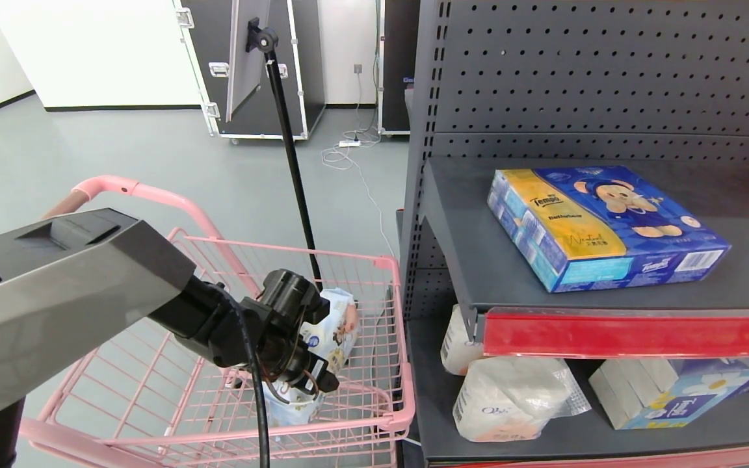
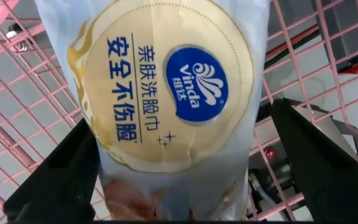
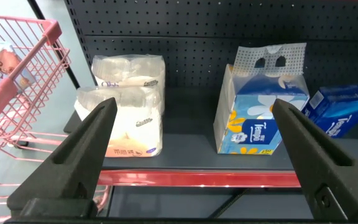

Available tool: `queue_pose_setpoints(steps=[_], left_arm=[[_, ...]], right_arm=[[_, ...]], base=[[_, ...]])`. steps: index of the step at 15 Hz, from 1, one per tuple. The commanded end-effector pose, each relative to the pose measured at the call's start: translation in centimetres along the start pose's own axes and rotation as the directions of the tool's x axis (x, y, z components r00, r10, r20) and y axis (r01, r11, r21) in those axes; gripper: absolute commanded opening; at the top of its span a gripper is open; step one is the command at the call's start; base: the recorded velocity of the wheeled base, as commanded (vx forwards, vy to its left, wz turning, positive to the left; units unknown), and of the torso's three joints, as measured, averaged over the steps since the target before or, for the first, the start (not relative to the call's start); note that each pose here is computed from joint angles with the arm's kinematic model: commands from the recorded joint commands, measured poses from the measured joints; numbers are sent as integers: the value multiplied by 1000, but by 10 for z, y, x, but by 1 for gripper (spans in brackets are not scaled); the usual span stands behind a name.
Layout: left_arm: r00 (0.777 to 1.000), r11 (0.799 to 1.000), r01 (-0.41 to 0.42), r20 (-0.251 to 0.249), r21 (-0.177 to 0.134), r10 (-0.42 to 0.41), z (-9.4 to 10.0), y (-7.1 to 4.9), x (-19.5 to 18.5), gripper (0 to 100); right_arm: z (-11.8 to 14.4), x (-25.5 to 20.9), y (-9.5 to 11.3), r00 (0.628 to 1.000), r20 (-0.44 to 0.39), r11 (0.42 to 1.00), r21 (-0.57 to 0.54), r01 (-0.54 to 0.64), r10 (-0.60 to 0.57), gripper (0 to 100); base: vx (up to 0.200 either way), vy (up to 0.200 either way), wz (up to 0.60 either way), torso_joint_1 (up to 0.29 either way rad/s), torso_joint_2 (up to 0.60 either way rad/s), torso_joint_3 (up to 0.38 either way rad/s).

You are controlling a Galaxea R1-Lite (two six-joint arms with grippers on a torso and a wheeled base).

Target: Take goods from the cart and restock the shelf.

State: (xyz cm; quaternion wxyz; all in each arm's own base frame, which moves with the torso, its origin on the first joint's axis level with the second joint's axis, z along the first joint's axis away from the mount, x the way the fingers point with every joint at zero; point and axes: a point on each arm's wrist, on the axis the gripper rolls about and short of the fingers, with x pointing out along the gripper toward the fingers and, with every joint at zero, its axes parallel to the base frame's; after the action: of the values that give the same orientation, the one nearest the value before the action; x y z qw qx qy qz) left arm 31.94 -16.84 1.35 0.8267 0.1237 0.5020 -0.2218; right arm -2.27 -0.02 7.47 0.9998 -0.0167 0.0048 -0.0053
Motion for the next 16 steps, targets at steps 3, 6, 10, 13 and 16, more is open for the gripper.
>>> queue_pose_setpoints(steps=[3,6,10,13,16], left_arm=[[1000,1000,-4,3,-2,4,-2,1,5,100],[1000,1000,-7,18,1,7,-3,1,3,0],[999,1000,-11,30,-4,11,-13,3,-22,0],[983,999,-23,183,-22,27,5,11,-70,0],[932,997,-51,357,-58,68,11,25,-135,0]], right_arm=[[0,0,0,1000,0,1000,0,0,0,100],[0,0,0,1000,0,1000,0,0,0,100],[0,0,0,1000,0,1000,0,0,0,100],[0,0,0,1000,0,1000,0,0,0,100],[0,0,0,1000,0,1000,0,0,0,100]], base=[[0,0,0,0,0,0],[0,0,0,0,0,0],[0,0,0,0,0,0],[0,0,0,0,0,0],[0,0,0,0,0,0]])
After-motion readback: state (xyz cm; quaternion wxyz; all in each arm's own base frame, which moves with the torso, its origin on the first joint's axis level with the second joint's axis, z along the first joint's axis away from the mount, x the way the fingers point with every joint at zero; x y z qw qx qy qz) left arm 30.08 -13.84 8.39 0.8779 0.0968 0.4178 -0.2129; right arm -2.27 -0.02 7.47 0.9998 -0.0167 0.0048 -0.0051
